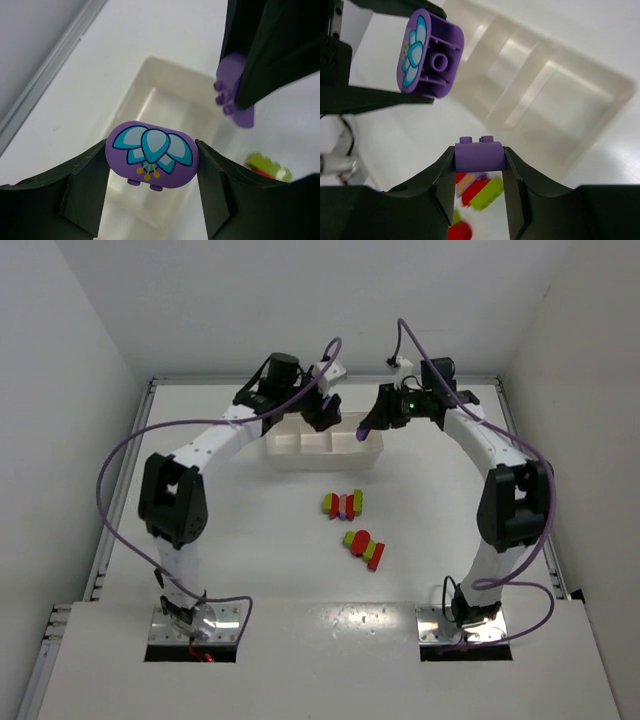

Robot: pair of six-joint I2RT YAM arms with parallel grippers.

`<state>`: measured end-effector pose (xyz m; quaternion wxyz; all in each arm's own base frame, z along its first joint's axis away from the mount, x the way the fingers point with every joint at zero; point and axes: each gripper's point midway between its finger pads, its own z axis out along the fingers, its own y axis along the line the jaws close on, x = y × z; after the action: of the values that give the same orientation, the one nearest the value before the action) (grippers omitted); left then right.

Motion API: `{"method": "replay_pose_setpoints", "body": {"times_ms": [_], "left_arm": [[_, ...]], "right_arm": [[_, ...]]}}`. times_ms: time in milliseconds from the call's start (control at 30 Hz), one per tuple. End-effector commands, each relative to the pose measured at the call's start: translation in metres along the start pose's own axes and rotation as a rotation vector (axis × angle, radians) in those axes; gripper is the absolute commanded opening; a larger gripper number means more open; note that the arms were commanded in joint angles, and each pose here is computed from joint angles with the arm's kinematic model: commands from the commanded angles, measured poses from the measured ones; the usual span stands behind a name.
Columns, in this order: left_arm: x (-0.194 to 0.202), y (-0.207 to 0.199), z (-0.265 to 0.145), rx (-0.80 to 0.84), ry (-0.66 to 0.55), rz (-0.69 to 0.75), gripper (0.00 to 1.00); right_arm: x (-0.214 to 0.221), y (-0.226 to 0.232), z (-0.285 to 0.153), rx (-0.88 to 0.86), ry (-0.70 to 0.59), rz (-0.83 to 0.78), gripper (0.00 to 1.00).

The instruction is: Sort the legos into containers by color

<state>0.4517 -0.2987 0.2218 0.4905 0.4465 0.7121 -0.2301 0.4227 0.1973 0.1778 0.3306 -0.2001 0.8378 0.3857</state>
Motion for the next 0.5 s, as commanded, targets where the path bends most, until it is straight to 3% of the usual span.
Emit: {"method": "replay_pose_setpoints", "body": {"times_ms": [0,33,133,367,433,467], "left_arm": [[-0.029,0.011,0.026,0.024,-0.054,-0.112,0.15],[-0.011,0.014,0.044,0.036,-0.017,-0.144,0.15],[-0.018,0.021,0.060,0.050,-0.037,-0.150,0.16],[0.012,0.015,0.096,0.107,0.004,-0.196,0.21],[0.015,0.016,0.099,0.108,0.007,-0.197,0.25],[0.016,0.015,0.102,0.118,0.006,-0.207,0.32]], "right_arm": [[-0.039,-0.039,0.014,0.170,-0.084,-0.036,0.00],[-0.039,-0.045,0.017,0.186,-0.080,-0.041,0.00],[-0.032,-0.063,0.029,0.214,-0.056,-0.041,0.00],[-0.016,-0.082,0.044,0.250,-0.016,-0.047,0.00],[-0.016,-0.084,0.046,0.250,-0.014,-0.046,0.06],[-0.018,-0.087,0.047,0.260,-0.017,-0.048,0.13]]}}
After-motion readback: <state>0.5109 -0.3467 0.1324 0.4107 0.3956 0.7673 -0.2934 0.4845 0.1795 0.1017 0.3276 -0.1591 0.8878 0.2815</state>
